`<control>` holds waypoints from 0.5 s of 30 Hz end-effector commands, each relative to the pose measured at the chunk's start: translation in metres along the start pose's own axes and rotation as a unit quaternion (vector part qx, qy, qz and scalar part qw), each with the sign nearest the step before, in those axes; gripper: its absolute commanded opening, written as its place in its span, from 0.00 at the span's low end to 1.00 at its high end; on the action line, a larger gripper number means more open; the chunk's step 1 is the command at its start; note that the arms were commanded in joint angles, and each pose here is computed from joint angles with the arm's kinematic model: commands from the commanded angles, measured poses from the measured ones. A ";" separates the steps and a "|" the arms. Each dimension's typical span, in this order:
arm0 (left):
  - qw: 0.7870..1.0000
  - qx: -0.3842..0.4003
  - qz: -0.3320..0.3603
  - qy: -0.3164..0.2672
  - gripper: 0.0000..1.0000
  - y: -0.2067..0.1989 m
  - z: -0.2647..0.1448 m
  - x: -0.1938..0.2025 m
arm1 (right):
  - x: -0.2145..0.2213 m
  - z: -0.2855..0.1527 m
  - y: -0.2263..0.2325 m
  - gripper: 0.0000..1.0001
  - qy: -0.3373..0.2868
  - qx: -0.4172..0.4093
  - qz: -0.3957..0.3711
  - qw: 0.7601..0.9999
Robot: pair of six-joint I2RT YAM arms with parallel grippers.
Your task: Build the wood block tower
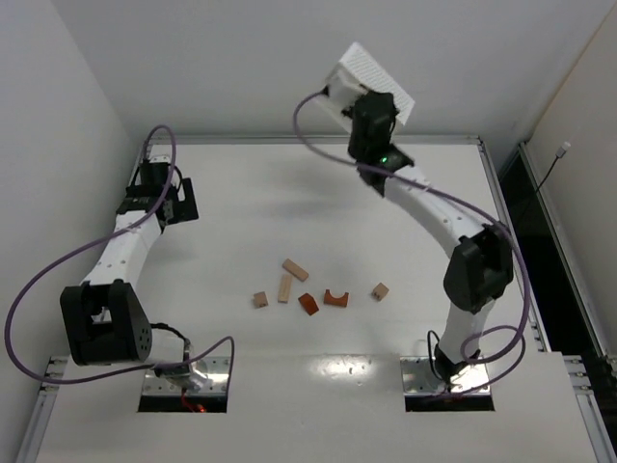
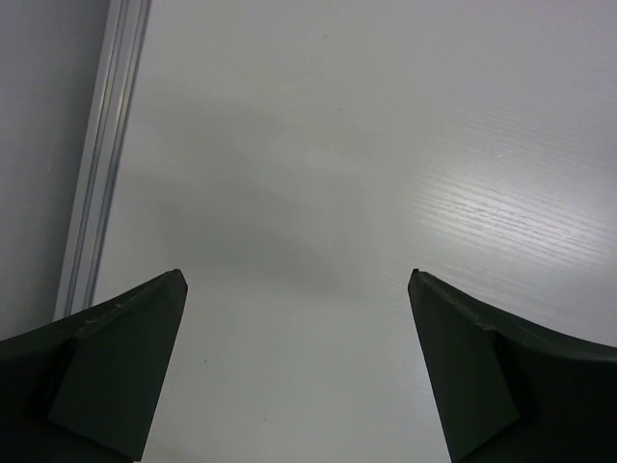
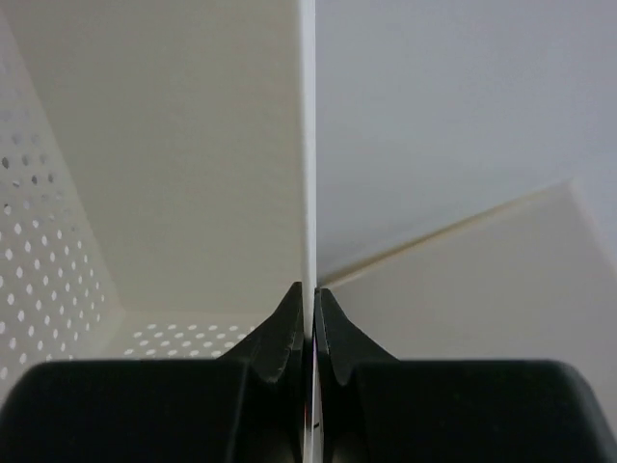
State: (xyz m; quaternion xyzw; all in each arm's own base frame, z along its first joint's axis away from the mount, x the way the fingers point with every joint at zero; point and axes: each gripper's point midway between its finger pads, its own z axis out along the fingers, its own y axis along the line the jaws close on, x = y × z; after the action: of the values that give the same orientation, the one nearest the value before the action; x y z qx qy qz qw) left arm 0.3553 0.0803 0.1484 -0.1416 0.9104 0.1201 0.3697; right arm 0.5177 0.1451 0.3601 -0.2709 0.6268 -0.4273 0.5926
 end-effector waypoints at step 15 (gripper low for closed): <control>0.993 0.111 0.038 -0.030 1.00 -0.068 0.008 -0.042 | 0.273 0.020 0.065 0.00 0.327 -0.341 0.306 0.827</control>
State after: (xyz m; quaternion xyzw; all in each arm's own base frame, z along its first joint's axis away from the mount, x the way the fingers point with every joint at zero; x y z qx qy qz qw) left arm 0.3940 0.0396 0.1507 -0.0754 0.9190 0.0593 0.3825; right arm 0.4963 -0.0419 0.1313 -0.1533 0.9433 -0.1103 0.2731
